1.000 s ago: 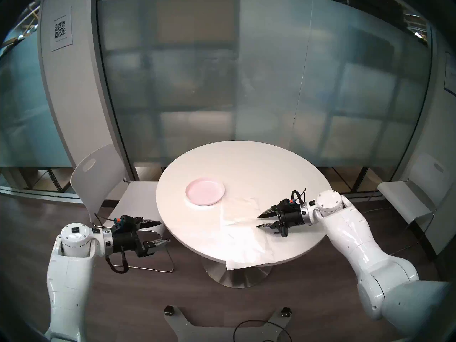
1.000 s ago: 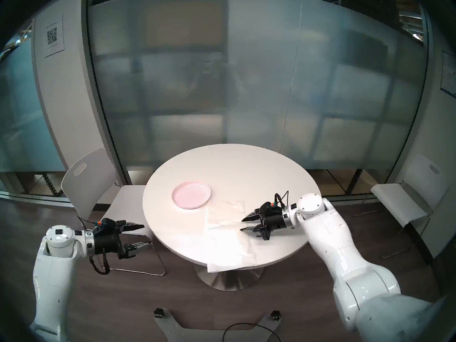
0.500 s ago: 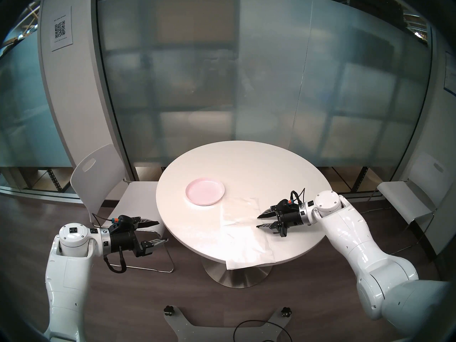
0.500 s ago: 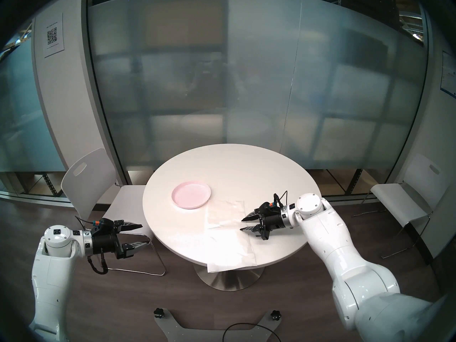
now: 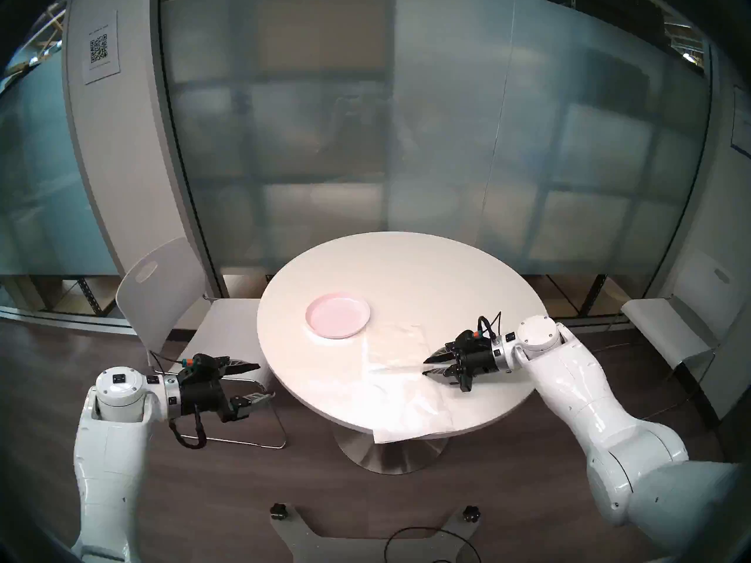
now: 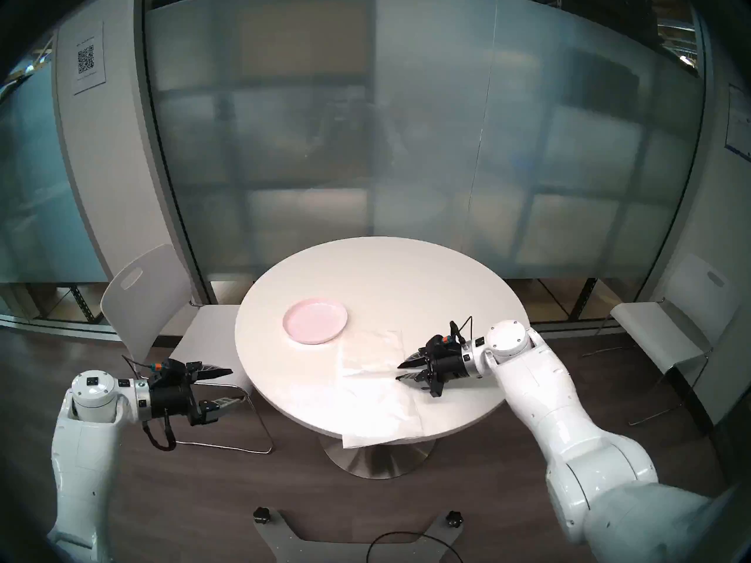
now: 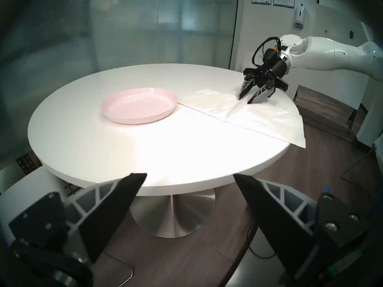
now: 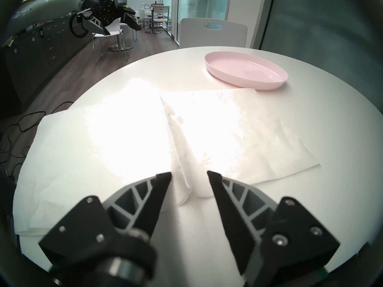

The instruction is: Fold the napkin in half twice and place it beside the plate

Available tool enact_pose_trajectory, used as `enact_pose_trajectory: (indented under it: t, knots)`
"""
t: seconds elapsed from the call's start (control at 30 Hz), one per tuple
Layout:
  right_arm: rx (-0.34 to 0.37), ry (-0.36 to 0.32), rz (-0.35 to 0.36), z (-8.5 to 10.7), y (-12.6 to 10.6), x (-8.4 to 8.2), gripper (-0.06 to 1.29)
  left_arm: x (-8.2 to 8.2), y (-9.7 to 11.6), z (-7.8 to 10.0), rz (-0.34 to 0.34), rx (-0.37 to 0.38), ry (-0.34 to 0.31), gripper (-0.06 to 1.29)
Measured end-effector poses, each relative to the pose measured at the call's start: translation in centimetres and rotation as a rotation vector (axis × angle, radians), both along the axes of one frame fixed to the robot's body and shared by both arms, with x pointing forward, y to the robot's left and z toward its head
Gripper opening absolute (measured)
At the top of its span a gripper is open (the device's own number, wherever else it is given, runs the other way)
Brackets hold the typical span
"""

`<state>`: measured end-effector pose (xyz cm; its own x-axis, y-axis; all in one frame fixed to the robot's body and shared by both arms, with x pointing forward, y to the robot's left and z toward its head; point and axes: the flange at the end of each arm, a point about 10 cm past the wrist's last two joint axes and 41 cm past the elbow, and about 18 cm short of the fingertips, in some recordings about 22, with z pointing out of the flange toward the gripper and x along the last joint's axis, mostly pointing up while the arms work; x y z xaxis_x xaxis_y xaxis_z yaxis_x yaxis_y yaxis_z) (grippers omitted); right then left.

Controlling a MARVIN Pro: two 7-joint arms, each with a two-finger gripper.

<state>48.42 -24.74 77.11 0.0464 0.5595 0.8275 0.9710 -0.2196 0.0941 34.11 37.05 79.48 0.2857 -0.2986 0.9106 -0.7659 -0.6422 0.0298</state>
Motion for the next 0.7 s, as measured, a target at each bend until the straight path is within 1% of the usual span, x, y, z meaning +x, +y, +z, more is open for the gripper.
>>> enact_pose_trajectory:
  t: [0.07, 0.1, 0.2, 0.3, 0.47, 0.57, 0.63, 0.67, 0.7]
  knots:
    - [0.001, 0.0, 0.0, 0.02, -0.01, 0.0, 0.65, 0.02, 0.03, 0.02, 0.001, 0.001, -0.001, 1.21]
    - [0.001, 0.001, 0.001, 0.02, -0.01, 0.0, 0.57, 0.03, 0.04, 0.03, 0.001, 0.001, -0.002, 1.21]
    - [0.002, 0.002, 0.003, 0.03, 0.0, -0.02, 0.46, 0.05, 0.06, 0.05, 0.001, 0.002, -0.003, 1.21]
    - [0.003, 0.004, 0.005, 0.04, 0.0, -0.05, 0.41, 0.08, 0.07, 0.06, 0.002, 0.002, -0.003, 1.21]
    - [0.005, 0.008, 0.008, -0.01, -0.02, -0.1, 0.41, 0.14, 0.08, 0.07, 0.002, 0.003, -0.004, 1.21]
    - [0.007, 0.009, 0.01, 0.03, -0.05, -0.11, 0.31, 0.21, 0.05, 0.06, 0.002, 0.005, -0.004, 1.21]
    - [0.007, 0.009, 0.011, 0.04, -0.06, -0.11, 0.3, 0.25, 0.04, 0.06, 0.002, 0.006, -0.004, 1.21]
    - [0.008, 0.009, 0.011, 0.06, -0.07, -0.11, 0.23, 0.29, 0.01, 0.05, 0.002, 0.007, -0.003, 1.21]
    - [0.008, 0.008, 0.011, 0.07, -0.08, -0.11, 0.11, 0.33, -0.02, 0.03, 0.001, 0.007, -0.003, 1.21]
